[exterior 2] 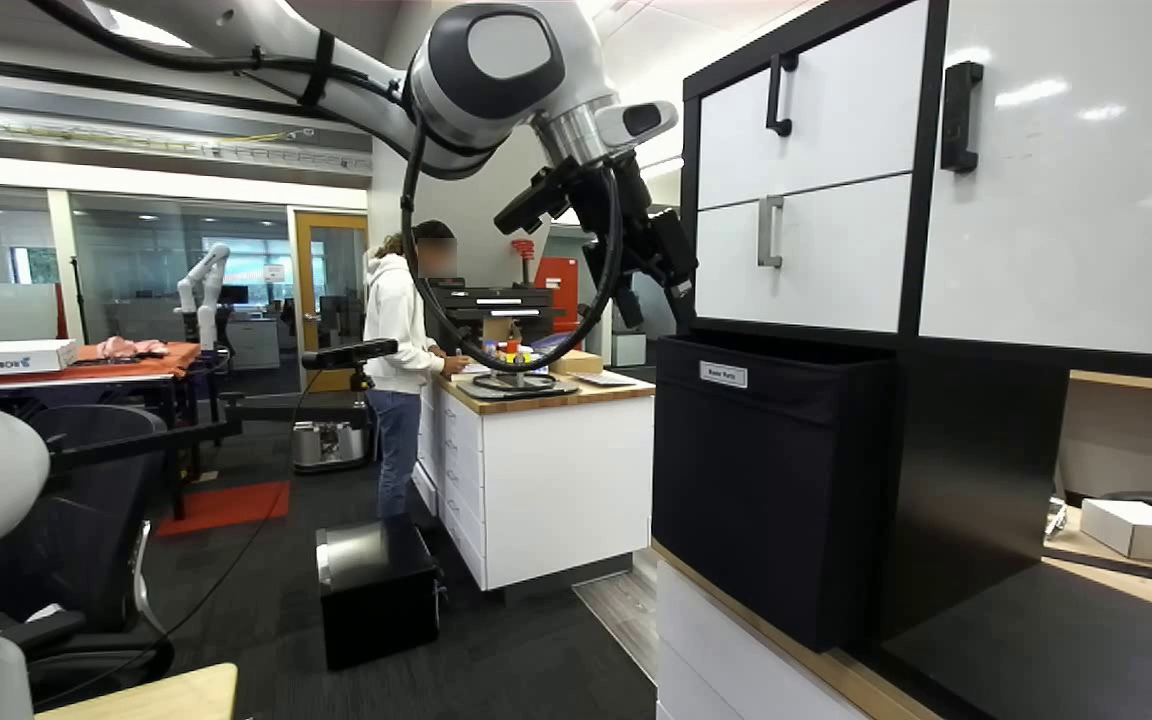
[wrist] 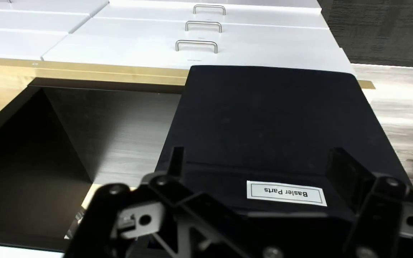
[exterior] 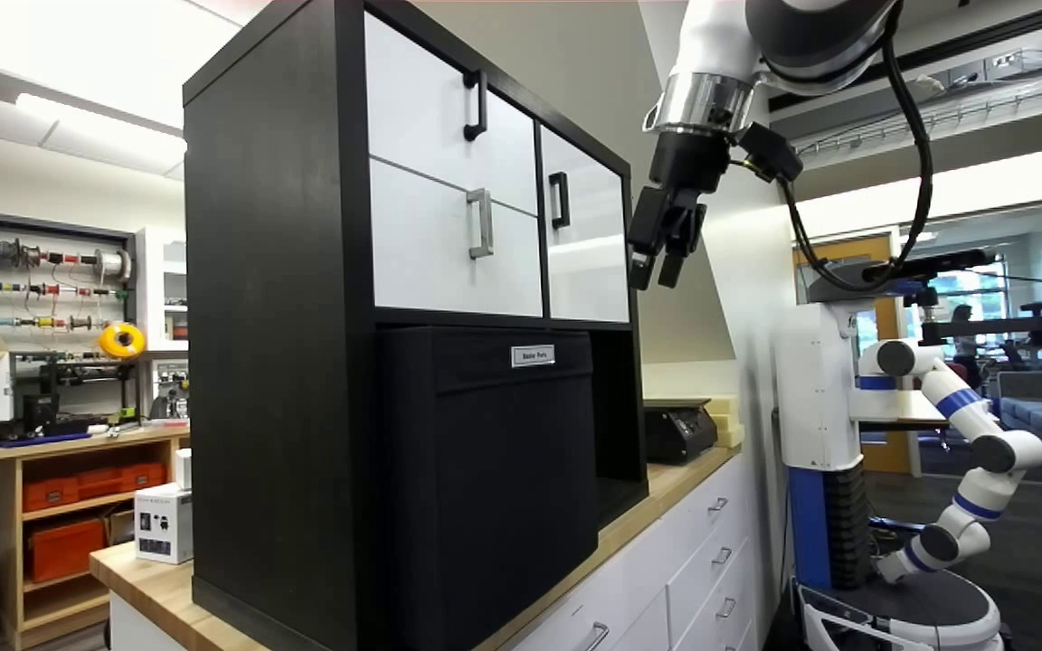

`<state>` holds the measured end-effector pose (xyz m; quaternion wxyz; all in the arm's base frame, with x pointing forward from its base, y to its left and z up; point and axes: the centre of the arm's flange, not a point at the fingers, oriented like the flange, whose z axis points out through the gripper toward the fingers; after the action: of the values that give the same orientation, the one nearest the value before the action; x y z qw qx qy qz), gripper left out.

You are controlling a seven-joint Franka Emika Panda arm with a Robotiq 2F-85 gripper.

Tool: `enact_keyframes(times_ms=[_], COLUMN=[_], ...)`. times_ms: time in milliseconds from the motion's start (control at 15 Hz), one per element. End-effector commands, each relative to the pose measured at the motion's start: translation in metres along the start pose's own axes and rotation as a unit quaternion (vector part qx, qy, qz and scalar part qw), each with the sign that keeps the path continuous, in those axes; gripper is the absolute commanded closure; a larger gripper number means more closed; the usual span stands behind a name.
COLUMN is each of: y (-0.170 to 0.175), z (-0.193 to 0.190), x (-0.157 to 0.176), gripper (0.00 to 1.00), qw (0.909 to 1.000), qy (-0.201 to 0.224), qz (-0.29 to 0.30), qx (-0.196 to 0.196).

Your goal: Open the top drawer of the cabinet.

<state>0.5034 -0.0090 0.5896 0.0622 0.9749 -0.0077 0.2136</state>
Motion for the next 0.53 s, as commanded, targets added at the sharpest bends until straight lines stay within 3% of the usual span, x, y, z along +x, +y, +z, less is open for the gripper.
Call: enact_keyframes(times_ms=[0,467], y=[-0.001,-0.017], z=[-0.001,-0.028], x=[0.003,0.044], gripper=[0.0,0.0], qw=[1.0,0.997], qy=[0.006,0.075], qz=[0.0,0.005], qx=[-0.002,-0.019])
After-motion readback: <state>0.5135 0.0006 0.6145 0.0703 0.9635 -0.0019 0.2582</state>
